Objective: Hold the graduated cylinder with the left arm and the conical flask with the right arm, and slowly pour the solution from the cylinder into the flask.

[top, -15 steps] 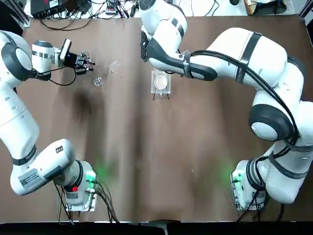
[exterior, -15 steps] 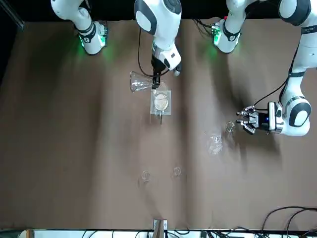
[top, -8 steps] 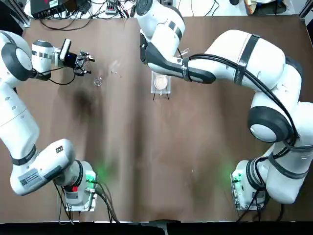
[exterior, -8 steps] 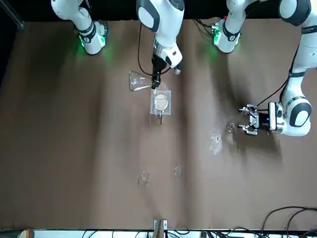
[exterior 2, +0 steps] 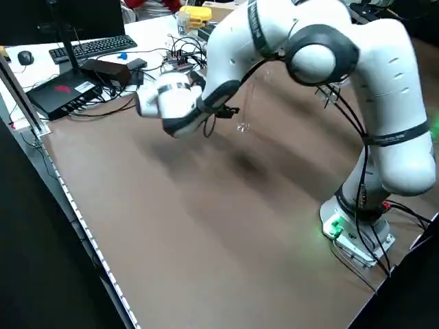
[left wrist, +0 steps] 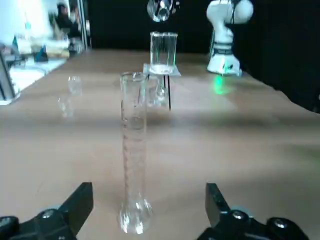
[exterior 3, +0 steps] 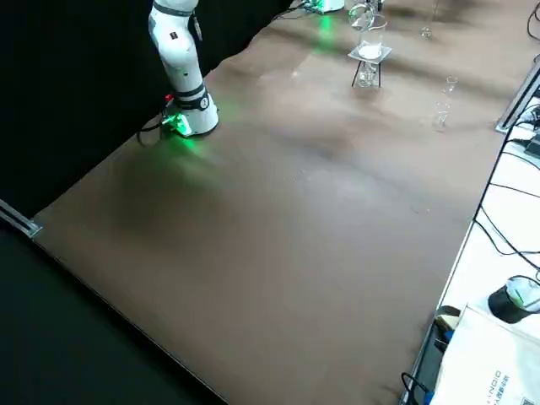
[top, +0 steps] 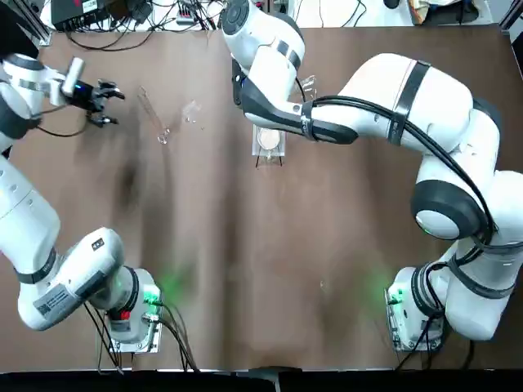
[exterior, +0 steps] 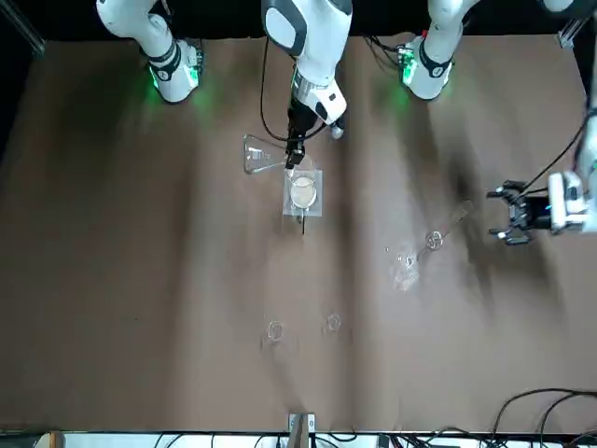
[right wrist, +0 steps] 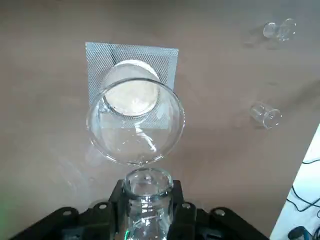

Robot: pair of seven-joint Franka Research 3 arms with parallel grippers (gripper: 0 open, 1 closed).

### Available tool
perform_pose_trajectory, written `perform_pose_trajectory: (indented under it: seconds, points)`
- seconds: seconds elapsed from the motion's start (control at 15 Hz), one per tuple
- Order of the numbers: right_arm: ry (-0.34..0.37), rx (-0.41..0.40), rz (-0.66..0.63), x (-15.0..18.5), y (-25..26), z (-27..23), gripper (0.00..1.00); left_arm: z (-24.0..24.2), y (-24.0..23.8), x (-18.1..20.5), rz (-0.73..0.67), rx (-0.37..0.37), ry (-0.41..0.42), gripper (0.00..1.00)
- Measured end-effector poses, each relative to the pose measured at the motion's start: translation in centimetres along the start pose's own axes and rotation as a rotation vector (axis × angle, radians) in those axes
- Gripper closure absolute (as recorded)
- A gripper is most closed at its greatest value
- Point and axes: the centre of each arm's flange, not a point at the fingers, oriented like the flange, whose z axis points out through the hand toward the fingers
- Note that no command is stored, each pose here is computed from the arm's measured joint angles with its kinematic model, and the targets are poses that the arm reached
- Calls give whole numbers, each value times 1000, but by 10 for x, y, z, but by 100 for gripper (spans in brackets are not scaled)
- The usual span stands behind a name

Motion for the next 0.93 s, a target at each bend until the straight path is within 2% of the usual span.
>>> perform_pose_trajectory:
  seconds: [0.2, 0.4, 0.67, 0.93]
  points:
    - [-13, -11, -7, 3, -1, 3, 61, -49, 12, 69, -61, 29, -124, 0]
    - [-27, -27, -19, 7, -5, 5, 61, -61, 12, 159, -140, 59, -242, 0]
    - [-30, -29, -21, 8, -5, 6, 61, -24, -1, 262, -320, 66, -431, 1]
    - [-26, -22, -13, 7, -3, 6, 61, 24, -23, 317, -474, 113, -591, 1]
